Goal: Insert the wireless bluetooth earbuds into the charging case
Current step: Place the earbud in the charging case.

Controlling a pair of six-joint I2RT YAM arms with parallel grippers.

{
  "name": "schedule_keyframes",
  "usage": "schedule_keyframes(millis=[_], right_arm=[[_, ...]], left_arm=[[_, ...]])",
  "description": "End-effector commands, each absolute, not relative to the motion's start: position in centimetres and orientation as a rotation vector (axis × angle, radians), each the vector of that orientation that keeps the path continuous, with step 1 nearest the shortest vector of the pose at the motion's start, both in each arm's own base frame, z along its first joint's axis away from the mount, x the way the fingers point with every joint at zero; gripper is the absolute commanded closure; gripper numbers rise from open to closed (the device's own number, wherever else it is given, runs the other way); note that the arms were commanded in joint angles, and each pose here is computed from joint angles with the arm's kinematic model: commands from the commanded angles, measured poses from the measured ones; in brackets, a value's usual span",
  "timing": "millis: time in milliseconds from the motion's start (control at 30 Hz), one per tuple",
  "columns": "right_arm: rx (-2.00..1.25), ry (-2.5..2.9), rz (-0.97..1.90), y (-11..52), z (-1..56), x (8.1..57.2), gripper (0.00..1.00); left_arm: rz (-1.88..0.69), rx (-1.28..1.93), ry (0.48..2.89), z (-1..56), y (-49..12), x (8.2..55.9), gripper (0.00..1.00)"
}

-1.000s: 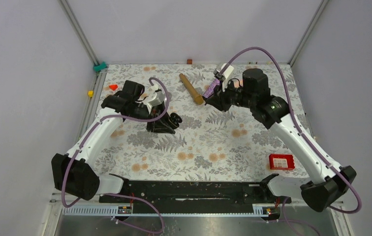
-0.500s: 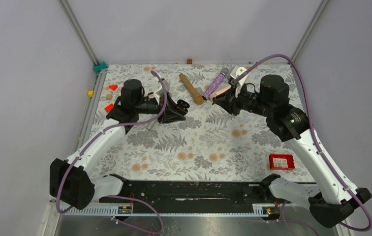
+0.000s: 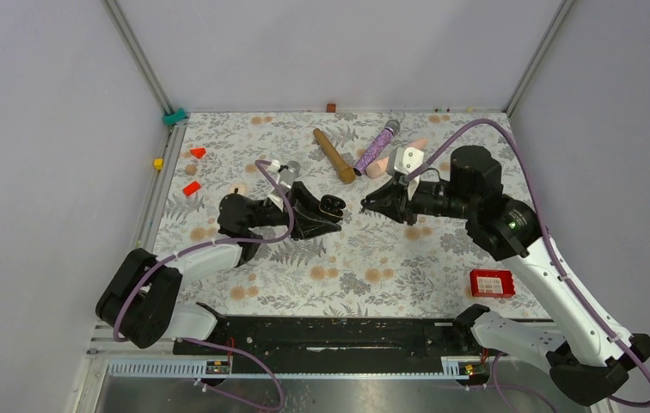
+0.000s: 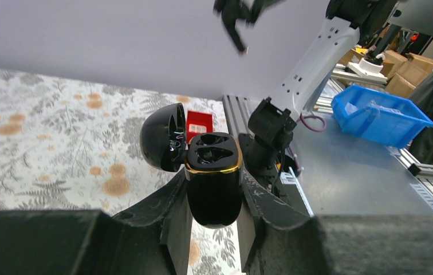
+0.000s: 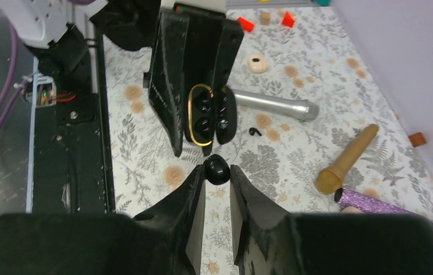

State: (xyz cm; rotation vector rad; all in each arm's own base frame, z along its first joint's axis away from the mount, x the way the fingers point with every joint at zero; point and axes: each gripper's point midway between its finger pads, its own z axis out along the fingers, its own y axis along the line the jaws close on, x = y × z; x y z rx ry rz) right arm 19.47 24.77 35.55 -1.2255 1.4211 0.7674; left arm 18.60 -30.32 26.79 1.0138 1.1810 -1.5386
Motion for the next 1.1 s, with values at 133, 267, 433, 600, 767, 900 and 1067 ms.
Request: schedule_keyframes(millis=[133, 267, 433, 600, 767, 900, 1067], right_arm=[[-1.345, 1.341, 0.773, 26.5, 33.3, 18.6, 0.76], [-1.360, 1.323, 0.772, 27.0, 32.7, 18.5, 0.76], [-1.358, 1.301, 0.756, 27.2, 32.7, 18.6, 0.77], [-1.335, 1.293, 0.754, 27.5, 32.6, 19.0, 0.77], [-1.309, 1.304, 0.732, 28.0, 31.8, 19.9, 0.78], [-1.299, 1.300, 0.704, 28.1, 31.4, 20.4, 0.79], [-1.294, 1.287, 0.690, 28.1, 31.5, 20.5, 0.79]], left_arm=[[-1.471, 0.975, 0.988, 29.0, -30.5, 17.9, 1.00], [-1.450, 0.984, 1.009, 27.8, -30.7, 18.1, 1.00], [-1.472, 0.969, 1.087, 26.4, -31.3, 18.9, 1.00], [-1.494, 0.971, 1.109, 26.1, -31.6, 18.8, 1.00], [-1.528, 0.969, 1.123, 26.4, -31.8, 18.7, 1.00], [-1.536, 0.966, 1.138, 26.2, -31.9, 18.7, 1.00], [-1.552, 0.968, 1.150, 26.1, -32.1, 18.7, 1.00]])
